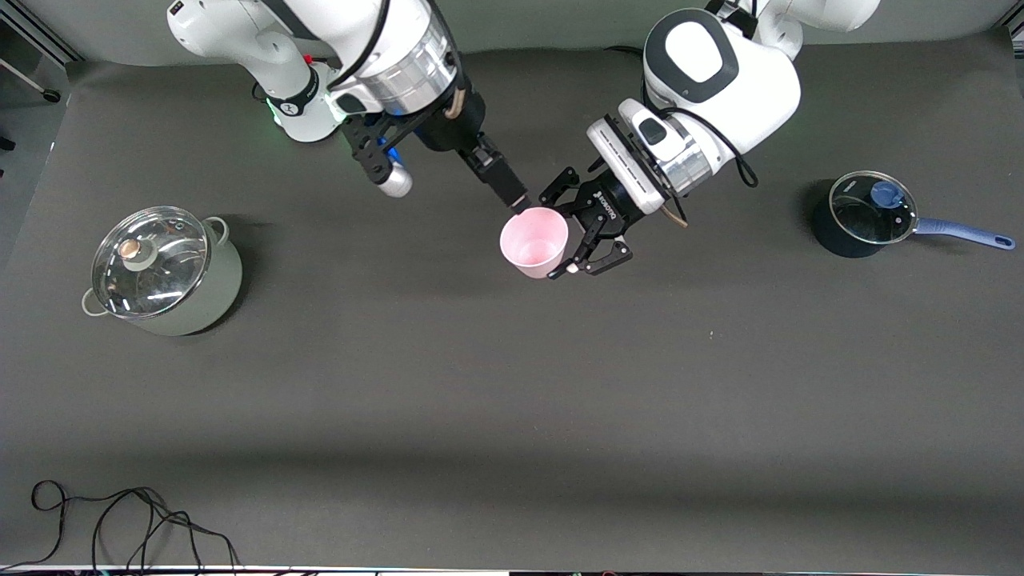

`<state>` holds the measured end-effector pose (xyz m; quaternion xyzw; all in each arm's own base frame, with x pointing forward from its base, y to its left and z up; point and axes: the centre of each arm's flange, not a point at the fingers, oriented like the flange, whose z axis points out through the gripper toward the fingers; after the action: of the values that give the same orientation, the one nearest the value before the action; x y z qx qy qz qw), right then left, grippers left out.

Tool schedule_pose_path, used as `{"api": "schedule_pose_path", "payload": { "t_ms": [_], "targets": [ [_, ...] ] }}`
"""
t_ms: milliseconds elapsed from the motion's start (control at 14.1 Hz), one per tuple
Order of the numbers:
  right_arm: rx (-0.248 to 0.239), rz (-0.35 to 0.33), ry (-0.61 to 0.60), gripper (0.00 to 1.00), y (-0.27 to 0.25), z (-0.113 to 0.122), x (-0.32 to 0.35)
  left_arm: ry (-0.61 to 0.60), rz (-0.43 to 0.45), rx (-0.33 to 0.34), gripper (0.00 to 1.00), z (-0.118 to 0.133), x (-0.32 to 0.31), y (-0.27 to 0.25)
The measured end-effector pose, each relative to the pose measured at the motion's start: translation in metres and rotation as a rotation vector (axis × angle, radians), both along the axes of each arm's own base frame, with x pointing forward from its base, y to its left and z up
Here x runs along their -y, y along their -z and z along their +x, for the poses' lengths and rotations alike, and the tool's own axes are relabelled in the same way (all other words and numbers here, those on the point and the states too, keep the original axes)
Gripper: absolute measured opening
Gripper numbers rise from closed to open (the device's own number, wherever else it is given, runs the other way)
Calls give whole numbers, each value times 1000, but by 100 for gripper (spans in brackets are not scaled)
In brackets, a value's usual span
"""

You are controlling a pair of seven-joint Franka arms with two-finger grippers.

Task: Transfer pink cup from left to right arm
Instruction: 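Grasp the cup rim with the right gripper beside the left gripper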

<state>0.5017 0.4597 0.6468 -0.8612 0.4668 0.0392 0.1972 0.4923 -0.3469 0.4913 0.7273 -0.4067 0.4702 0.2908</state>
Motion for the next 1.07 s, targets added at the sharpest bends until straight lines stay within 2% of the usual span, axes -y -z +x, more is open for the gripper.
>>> {"api": "schedule_pose_path", "payload": {
  "t_ms": [427, 498, 569, 640, 854, 925, 1067],
  "targets": [
    [-24, -23, 3, 100, 32, 12, -10, -10, -13, -16, 64, 0, 0, 3],
    [-26, -24, 5, 92, 35, 13, -11, -10, -14, -17, 64, 0, 0, 3],
    [-21, -21, 7, 92, 36, 15, -11, -10, -15, -17, 64, 0, 0, 3],
    [-15, -16, 9, 85, 35, 16, -11, -11, -15, -18, 64, 0, 0, 3],
    [0, -5, 15, 56, 31, 18, -10, -7, -14, -20, 64, -1, 2, 5],
    [4, -1, 18, 41, 30, 19, -9, -4, -14, -21, 64, -2, 4, 5],
    [14, 1, 15, 26, 29, 22, -7, 3, -14, -25, 64, -5, 8, 7]
  ]
}}
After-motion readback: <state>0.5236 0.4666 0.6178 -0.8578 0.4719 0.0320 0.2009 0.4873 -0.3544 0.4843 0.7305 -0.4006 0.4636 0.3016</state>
